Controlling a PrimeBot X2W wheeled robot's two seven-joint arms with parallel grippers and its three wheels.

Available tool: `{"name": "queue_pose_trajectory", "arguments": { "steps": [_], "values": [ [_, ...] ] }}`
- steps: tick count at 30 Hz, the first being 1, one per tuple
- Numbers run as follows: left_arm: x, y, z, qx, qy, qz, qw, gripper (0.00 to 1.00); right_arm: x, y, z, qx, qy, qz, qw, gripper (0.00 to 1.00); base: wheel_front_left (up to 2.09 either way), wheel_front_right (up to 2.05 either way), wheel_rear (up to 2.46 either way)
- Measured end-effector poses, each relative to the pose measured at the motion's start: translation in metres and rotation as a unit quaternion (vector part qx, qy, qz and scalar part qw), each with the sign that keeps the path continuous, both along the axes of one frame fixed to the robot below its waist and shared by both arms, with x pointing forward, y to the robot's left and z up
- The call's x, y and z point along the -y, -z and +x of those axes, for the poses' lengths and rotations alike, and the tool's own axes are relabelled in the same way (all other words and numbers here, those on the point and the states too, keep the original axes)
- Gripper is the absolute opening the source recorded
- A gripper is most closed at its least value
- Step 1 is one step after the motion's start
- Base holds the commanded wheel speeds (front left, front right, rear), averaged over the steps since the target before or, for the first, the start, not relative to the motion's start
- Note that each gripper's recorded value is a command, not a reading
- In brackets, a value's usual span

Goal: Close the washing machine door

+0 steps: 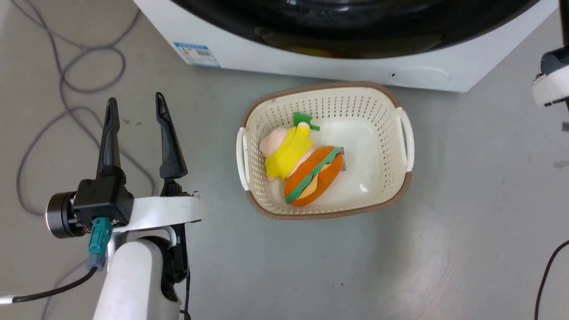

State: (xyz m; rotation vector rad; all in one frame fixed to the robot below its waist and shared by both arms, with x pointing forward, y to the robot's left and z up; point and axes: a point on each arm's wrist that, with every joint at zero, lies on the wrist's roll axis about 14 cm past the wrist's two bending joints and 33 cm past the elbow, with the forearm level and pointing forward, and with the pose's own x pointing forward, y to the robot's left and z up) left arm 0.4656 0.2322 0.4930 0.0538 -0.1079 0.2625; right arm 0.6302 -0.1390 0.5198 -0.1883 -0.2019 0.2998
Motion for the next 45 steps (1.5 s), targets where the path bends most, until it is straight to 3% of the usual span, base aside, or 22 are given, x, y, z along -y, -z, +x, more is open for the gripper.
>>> {"name": "queue_pose_trajectory", "arguments": {
  "steps": [10,13,20,21,22,23,34,45],
  "values": [
    [0.000,-0.019,-0.019,0.013,-0.003,0.010,1.000,1.00,0.013,-0.041,-0.053,0.044,0.019,0.006,0.999,0.00,0.00,0.00,0.00],
    [0.005,-0.023,-0.029,0.014,0.006,0.008,1.000,1.00,0.016,-0.067,-0.084,0.075,0.029,0.017,0.997,0.00,0.00,0.00,0.00],
    [0.019,-0.032,-0.041,0.022,0.028,0.004,0.999,1.00,0.031,-0.076,-0.132,0.079,0.062,0.043,0.994,0.00,0.00,0.00,0.00],
    [0.020,-0.034,-0.043,0.024,0.031,0.005,0.999,1.00,0.033,-0.075,-0.140,0.075,0.066,0.048,0.994,0.33,0.00,0.00,0.00],
    [0.023,-0.035,-0.045,0.025,0.036,0.005,0.999,1.00,0.034,-0.072,-0.147,0.069,0.071,0.055,0.994,0.50,0.00,0.00,0.00],
    [0.025,-0.036,-0.048,0.026,0.039,0.004,0.999,1.00,0.036,-0.068,-0.155,0.062,0.076,0.062,0.993,1.00,0.00,0.00,0.00],
    [0.042,-0.048,-0.078,0.038,0.068,0.013,0.997,1.00,0.054,-0.043,-0.232,0.020,0.116,0.095,0.988,1.00,0.00,0.00,0.00],
    [0.055,-0.043,-0.088,0.029,0.093,0.012,0.995,1.00,0.058,-0.020,-0.267,-0.013,0.127,0.123,0.984,1.00,0.00,0.00,0.00]
  ]
}}
